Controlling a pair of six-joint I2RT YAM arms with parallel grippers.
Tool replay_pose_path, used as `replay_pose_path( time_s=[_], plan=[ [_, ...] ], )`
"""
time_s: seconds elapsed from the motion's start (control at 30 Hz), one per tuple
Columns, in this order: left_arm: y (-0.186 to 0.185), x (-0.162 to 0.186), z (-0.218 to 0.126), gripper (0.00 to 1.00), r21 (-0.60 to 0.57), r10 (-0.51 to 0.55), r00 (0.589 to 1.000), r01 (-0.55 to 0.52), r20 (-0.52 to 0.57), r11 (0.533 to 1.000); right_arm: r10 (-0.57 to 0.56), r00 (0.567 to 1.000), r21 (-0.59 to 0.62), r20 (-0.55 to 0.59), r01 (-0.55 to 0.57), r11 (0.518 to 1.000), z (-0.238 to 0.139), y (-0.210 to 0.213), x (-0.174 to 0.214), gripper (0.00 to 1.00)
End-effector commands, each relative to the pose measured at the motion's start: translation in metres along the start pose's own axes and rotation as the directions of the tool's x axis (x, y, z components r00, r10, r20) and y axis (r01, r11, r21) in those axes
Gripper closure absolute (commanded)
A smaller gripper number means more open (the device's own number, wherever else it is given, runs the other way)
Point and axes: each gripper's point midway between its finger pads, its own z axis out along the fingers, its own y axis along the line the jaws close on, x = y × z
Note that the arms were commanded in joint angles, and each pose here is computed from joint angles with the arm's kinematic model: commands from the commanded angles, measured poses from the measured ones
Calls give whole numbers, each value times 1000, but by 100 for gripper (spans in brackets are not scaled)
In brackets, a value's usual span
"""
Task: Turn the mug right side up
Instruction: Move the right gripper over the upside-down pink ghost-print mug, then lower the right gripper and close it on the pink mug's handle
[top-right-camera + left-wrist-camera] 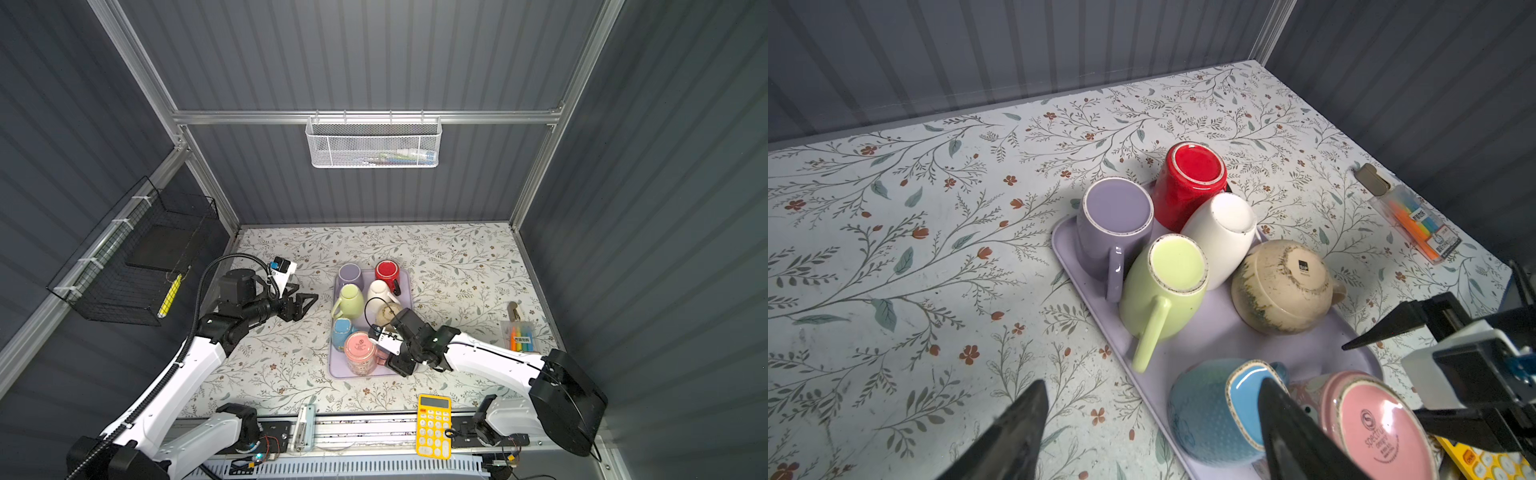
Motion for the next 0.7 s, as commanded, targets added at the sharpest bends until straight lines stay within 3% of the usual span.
replay_pose_path(
  time_s=[0.0,0.4,0.67],
  plan=[
    [-8,-3,-5,21,21,34,999,-34,20,999,-13,1000,5,18,13,1000,-3,0,-11,35],
    [-10,-7,-11,21,12,50,998,-51,42,999,0,999,-52,-32,-1,999,8,20,-16,42],
    [-10,-7,-10,21,14,49,998,-50,39,999,21,1000,4,-17,-21,1000,2,14,-29,53]
  ],
)
